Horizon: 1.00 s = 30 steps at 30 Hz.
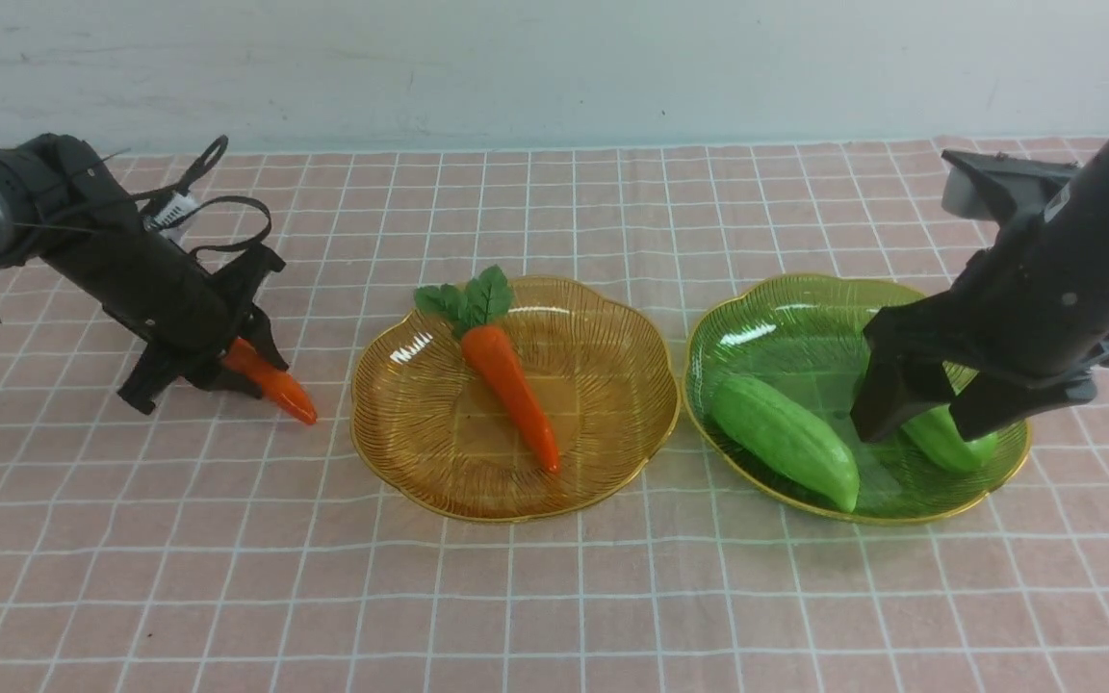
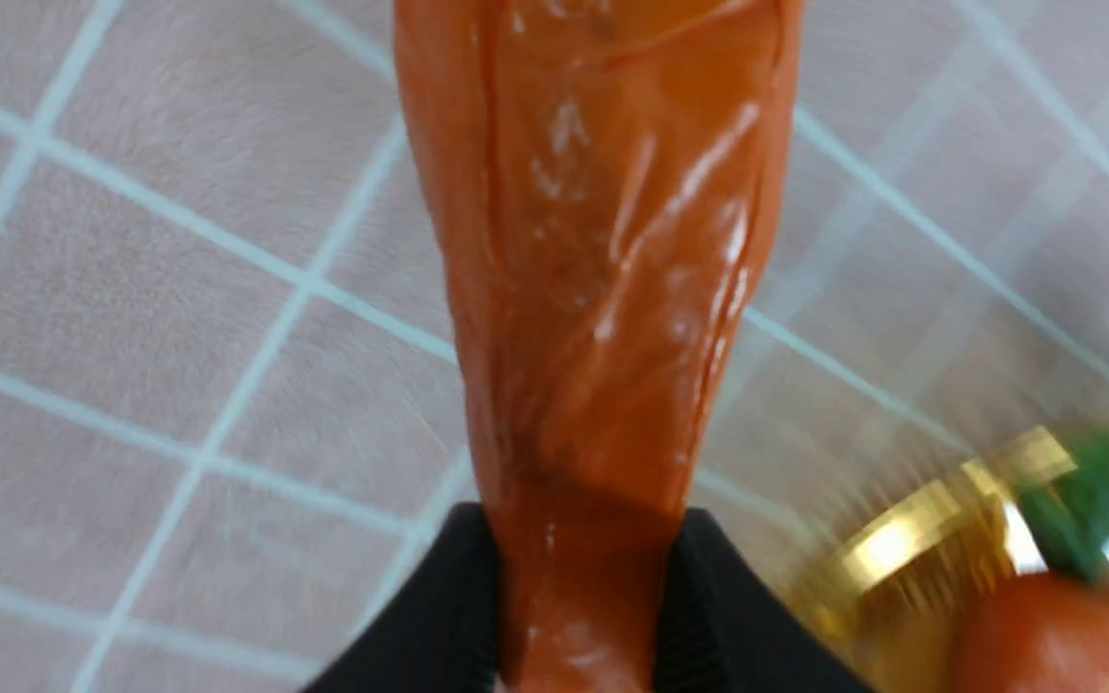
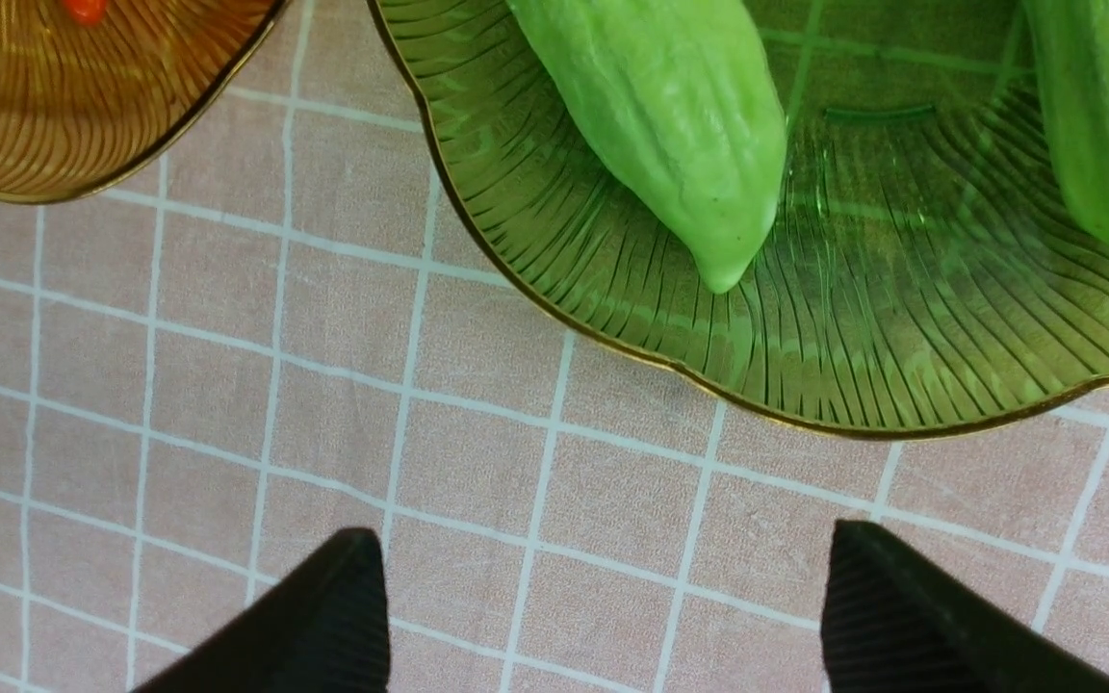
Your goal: Put different types of vegetables on the plate.
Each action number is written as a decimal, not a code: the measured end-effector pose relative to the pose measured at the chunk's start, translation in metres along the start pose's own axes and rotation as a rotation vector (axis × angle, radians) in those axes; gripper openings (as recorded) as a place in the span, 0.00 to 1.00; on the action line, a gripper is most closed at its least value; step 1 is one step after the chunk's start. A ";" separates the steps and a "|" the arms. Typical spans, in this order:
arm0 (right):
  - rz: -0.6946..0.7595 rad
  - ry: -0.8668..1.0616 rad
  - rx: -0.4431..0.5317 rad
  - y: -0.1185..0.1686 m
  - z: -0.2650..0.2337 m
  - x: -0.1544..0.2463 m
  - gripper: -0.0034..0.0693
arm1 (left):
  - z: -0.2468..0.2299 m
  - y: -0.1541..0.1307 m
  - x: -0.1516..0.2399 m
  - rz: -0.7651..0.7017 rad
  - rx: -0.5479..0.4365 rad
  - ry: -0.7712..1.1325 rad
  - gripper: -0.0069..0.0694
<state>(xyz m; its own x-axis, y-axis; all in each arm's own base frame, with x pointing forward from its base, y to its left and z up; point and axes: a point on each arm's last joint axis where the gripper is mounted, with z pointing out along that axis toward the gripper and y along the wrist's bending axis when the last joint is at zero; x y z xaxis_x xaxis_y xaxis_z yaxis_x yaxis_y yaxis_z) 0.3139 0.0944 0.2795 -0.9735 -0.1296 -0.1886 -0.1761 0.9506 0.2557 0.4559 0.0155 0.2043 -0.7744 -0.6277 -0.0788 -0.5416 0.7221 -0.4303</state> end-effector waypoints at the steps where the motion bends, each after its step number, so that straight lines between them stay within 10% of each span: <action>1: 0.000 0.000 0.000 0.000 0.000 0.000 0.80 | -0.013 -0.006 0.000 0.054 0.005 0.003 0.30; 15: -0.087 -0.103 0.043 0.003 -0.036 0.012 0.66 | 0.019 -0.101 0.112 0.708 -0.186 0.187 0.31; 30: -0.193 -0.545 0.054 0.025 -0.171 0.115 0.07 | 0.046 -0.112 0.136 0.809 -0.271 0.199 0.55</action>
<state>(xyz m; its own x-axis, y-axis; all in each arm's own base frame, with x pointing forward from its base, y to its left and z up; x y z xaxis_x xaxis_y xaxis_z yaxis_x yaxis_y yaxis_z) 0.1727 0.0544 0.4265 -0.7063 -0.1519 -0.6914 -0.3215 0.9390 0.1221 0.4262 -0.1646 0.2005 -0.9837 0.1510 -0.0978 0.1590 0.9840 -0.0803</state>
